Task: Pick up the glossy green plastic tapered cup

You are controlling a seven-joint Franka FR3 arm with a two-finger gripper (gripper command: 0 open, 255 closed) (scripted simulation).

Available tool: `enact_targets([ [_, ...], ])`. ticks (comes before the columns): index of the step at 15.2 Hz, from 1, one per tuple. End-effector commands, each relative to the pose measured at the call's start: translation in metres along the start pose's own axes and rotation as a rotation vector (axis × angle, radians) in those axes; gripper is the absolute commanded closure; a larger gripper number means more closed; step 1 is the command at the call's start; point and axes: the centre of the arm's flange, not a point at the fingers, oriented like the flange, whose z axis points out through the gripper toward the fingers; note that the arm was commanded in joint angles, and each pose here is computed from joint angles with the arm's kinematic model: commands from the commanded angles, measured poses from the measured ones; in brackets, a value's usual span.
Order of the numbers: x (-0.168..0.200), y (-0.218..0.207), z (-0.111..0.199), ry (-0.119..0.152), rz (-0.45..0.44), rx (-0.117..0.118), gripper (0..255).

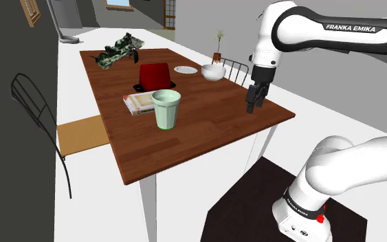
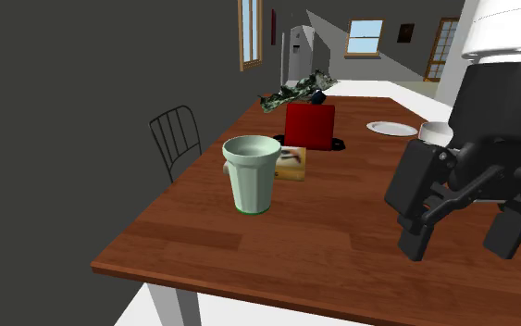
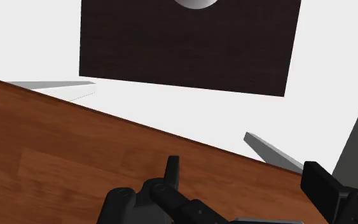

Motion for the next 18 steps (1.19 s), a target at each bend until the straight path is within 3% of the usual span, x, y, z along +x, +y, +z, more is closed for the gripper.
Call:
enact_targets([
  [1,0.0,0.0,0.0,0.0,0.0,0.0,0],
  [18,0.18,-0.082,-0.004,0.142,0.226,0.092,0],
])
